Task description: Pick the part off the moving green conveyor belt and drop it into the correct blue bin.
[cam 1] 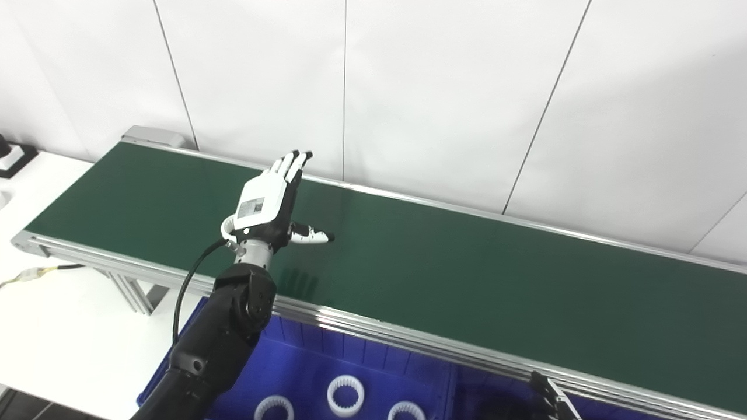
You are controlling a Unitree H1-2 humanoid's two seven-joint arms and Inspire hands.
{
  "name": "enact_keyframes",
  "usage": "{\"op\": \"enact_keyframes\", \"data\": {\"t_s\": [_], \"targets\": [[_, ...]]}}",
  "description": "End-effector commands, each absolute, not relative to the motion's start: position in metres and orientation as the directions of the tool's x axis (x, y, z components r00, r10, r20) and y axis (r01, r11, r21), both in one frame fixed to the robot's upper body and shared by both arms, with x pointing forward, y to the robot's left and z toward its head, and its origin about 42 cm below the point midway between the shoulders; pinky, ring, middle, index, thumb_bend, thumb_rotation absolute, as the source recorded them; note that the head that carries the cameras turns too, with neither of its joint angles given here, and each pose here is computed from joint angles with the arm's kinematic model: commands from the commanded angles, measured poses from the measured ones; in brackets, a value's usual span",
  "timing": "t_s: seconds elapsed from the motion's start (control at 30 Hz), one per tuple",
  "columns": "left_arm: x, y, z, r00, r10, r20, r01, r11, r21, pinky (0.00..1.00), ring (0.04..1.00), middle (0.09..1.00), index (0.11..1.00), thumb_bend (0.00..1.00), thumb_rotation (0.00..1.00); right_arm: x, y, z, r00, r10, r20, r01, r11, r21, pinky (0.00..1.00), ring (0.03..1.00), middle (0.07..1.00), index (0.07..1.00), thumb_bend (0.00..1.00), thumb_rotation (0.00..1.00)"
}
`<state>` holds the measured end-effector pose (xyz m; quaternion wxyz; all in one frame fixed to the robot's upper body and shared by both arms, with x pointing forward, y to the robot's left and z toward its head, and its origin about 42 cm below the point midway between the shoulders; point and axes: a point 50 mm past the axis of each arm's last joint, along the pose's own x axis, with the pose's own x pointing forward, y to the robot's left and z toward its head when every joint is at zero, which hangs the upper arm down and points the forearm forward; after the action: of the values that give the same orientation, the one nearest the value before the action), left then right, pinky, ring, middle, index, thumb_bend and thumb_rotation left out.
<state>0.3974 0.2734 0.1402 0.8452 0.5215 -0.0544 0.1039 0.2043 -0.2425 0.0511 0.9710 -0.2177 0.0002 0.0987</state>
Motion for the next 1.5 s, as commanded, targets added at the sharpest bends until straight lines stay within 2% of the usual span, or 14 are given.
{"op": "enact_keyframes", "data": {"t_s": [0.0, 0.23, 0.7, 0.87, 1.03, 1.4, 1.43, 1.47], "targets": [[0.413, 0.281, 0.166, 0.947, 0.122, 0.298, -0.321, 0.398, 0.859, 0.94, 0.965, 0.978, 0.939, 0.82, 0.2, 0.208, -0.242, 0.061, 0.978, 0.205, 0.038, -0.17, 0.889, -0.425, 0.75, 0.839, 0.878, 0.902, 0.7, 0.31], [0.425, 0.291, 0.15, 0.956, 0.142, 0.259, -0.294, 0.385, 0.875, 0.95, 0.965, 0.975, 0.934, 0.82, 0.21, 0.207, -0.243, 0.061, 0.977, 0.206, 0.047, -0.168, 0.892, -0.419, 0.75, 0.838, 0.876, 0.901, 0.7, 0.29], [0.44, 0.302, 0.128, 0.954, 0.184, 0.236, -0.288, 0.346, 0.893, 0.95, 0.973, 0.981, 0.941, 0.83, 0.23, 0.206, -0.242, 0.061, 0.976, 0.212, 0.045, -0.173, 0.888, -0.425, 0.74, 0.839, 0.878, 0.902, 0.7, 0.32], [0.446, 0.306, 0.12, 0.959, 0.192, 0.207, -0.263, 0.341, 0.903, 0.96, 0.974, 0.983, 0.931, 0.82, 0.23, 0.205, -0.242, 0.061, 0.977, 0.211, 0.041, -0.176, 0.892, -0.416, 0.75, 0.846, 0.881, 0.902, 0.7, 0.29], [0.448, 0.309, 0.113, 0.962, 0.199, 0.185, -0.243, 0.329, 0.913, 0.96, 0.97, 0.979, 0.927, 0.82, 0.24, 0.205, -0.241, 0.061, 0.976, 0.213, 0.043, -0.176, 0.892, -0.417, 0.75, 0.842, 0.878, 0.901, 0.71, 0.33], [0.452, 0.313, 0.105, 0.966, 0.21, 0.15, -0.21, 0.302, 0.93, 0.96, 0.972, 0.983, 0.929, 0.82, 0.21, 0.204, -0.24, 0.062, 0.975, 0.217, 0.055, -0.176, 0.893, -0.413, 0.75, 0.842, 0.88, 0.9, 0.71, 0.32], [0.452, 0.313, 0.105, 0.967, 0.209, 0.146, -0.205, 0.297, 0.932, 0.93, 0.949, 0.965, 0.916, 0.79, 0.14, 0.204, -0.24, 0.063, 0.975, 0.217, 0.054, -0.176, 0.893, -0.413, 0.75, 0.845, 0.882, 0.902, 0.7, 0.32], [0.451, 0.313, 0.104, 0.968, 0.209, 0.141, -0.2, 0.294, 0.935, 0.93, 0.947, 0.963, 0.914, 0.79, 0.13, 0.204, -0.24, 0.063, 0.975, 0.216, 0.053, -0.176, 0.893, -0.414, 0.75, 0.846, 0.882, 0.902, 0.7, 0.32]]}}
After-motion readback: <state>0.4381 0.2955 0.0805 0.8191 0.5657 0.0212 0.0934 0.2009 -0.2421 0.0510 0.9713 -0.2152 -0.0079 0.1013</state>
